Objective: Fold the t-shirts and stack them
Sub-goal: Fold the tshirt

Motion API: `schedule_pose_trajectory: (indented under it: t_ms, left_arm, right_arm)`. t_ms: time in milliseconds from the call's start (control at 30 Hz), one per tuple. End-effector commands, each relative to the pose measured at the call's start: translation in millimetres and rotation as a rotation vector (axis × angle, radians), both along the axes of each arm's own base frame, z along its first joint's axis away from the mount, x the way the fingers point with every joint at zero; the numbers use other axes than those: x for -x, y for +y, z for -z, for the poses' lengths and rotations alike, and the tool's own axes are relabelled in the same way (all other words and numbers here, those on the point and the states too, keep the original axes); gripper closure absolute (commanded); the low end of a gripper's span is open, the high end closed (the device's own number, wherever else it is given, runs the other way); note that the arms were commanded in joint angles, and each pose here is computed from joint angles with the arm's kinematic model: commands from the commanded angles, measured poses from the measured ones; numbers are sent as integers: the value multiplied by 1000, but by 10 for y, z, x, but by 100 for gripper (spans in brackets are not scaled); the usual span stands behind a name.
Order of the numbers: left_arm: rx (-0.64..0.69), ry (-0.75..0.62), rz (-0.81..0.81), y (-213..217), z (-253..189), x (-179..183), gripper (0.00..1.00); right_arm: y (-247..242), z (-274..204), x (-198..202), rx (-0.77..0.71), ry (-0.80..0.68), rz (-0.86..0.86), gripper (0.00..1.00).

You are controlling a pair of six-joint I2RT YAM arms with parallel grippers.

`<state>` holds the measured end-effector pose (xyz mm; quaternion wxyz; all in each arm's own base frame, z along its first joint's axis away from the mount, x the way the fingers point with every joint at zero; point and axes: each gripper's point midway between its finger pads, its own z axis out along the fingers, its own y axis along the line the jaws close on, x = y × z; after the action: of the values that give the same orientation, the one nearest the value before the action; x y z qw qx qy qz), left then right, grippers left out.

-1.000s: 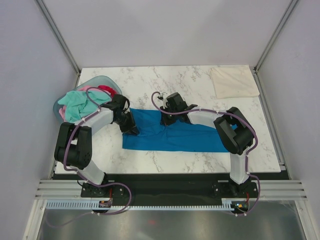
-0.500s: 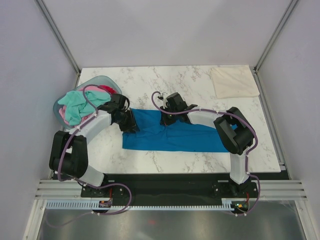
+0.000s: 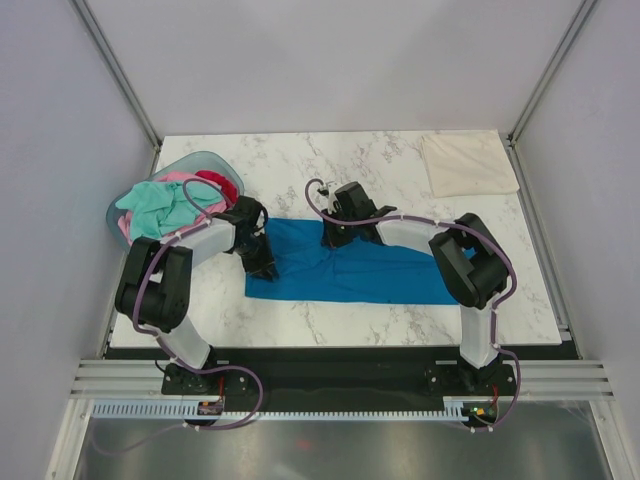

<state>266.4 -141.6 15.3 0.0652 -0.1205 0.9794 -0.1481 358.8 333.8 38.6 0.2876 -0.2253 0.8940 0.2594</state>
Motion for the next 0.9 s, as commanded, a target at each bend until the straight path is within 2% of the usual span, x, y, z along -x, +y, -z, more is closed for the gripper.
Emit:
schedule_pose_trajectory:
  t_ms: [0,333,433,533,567,633,700,867]
  left_arm:
    - [-102,2,-13,148,105,1,70]
    - [-152,45,-15,208,192,108,70]
    - [-163,31,-21,233,91,103,70]
    - [-129,-28,-17,167,-199,-8,68]
    - [-97,-74,-8,95,-368,-137,68]
    - [-53,-124,0,22,-600,-255,66]
    - [11,-182,8,-66,-856,-462,65]
    - [11,-233,3,-24,-1000,-919,65]
  right_arm:
    - [-26,-212,-225,-16,-56,26,97]
    - [-131,-147,-257,8,-47,50,98]
    - [-141,-164,-256,7,-43,57,94]
    - [-128,-317,-257,-7,-49,58,85]
    - [-132,-366,-242,-11,-43,62,79]
    - [-112,-526,-222,-36,-48,60,76]
    - [-97,-610,-171,-56,-30,59,74]
    - [-68,-695,-66,-100,13,68,73]
